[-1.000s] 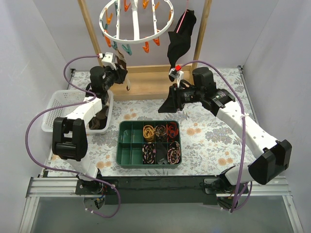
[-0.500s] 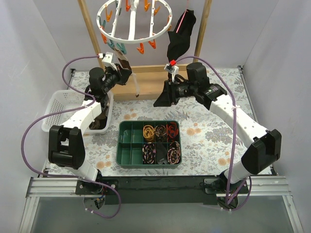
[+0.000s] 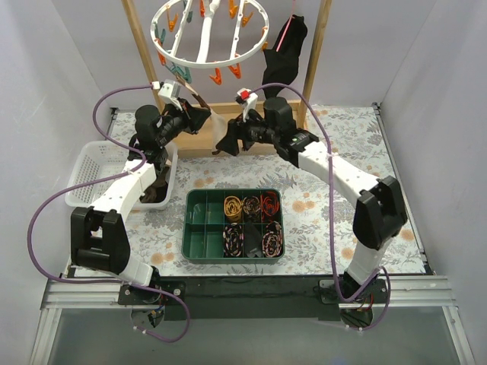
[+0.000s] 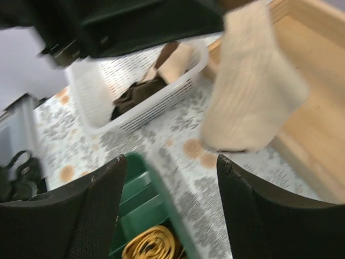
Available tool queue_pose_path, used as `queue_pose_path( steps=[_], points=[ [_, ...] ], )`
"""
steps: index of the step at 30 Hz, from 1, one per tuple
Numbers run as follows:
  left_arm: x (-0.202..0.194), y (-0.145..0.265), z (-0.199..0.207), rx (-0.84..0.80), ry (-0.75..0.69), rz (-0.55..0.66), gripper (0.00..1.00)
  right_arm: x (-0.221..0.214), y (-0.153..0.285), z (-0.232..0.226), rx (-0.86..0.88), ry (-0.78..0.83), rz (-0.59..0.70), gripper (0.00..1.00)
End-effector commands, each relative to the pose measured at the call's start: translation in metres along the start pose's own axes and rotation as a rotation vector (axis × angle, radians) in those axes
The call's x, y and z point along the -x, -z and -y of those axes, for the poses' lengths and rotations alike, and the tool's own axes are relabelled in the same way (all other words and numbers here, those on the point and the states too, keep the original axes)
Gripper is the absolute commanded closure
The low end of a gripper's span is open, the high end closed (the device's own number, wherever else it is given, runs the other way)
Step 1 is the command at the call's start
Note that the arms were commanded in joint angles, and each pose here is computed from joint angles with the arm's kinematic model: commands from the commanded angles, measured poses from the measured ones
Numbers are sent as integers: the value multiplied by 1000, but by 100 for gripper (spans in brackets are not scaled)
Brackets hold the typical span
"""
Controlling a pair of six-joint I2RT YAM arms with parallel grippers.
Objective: Remove the socks clipped to the hanger
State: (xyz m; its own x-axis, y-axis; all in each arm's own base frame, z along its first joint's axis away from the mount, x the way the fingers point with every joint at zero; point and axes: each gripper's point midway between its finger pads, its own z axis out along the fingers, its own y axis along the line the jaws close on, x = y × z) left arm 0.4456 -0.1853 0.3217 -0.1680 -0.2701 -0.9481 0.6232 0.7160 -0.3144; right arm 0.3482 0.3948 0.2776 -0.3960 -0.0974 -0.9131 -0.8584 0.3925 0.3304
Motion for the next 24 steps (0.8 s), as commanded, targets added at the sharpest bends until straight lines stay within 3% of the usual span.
queue_pose_path(
  steps=[1, 5, 9, 13, 16, 19, 20, 23, 24],
  points=[
    [19, 11, 20, -44, -25, 18, 100, 72, -24, 26, -132, 153, 213, 25],
    [18, 13, 21, -43, -22, 15, 100, 84, -39, 47, -212, 152, 247, 19],
    [15, 14, 24, -57, -10, 8, 100, 85, -51, 62, -287, 141, 261, 18],
    [13, 14, 24, -60, -9, 7, 100, 86, -62, 63, -279, 125, 266, 27],
    [13, 15, 24, -57, -10, 5, 100, 86, -66, 58, -265, 122, 269, 38],
    [13, 15, 24, -58, -8, 3, 100, 82, -70, 52, -237, 101, 261, 56],
    [13, 16, 25, -61, -8, 2, 100, 80, -71, 50, -222, 96, 255, 68],
    [13, 17, 23, -37, 2, -7, 100, 77, -68, 46, -210, 62, 250, 88],
    [14, 17, 20, -20, 8, -12, 100, 75, -67, 45, -210, 53, 247, 91]
  ],
)
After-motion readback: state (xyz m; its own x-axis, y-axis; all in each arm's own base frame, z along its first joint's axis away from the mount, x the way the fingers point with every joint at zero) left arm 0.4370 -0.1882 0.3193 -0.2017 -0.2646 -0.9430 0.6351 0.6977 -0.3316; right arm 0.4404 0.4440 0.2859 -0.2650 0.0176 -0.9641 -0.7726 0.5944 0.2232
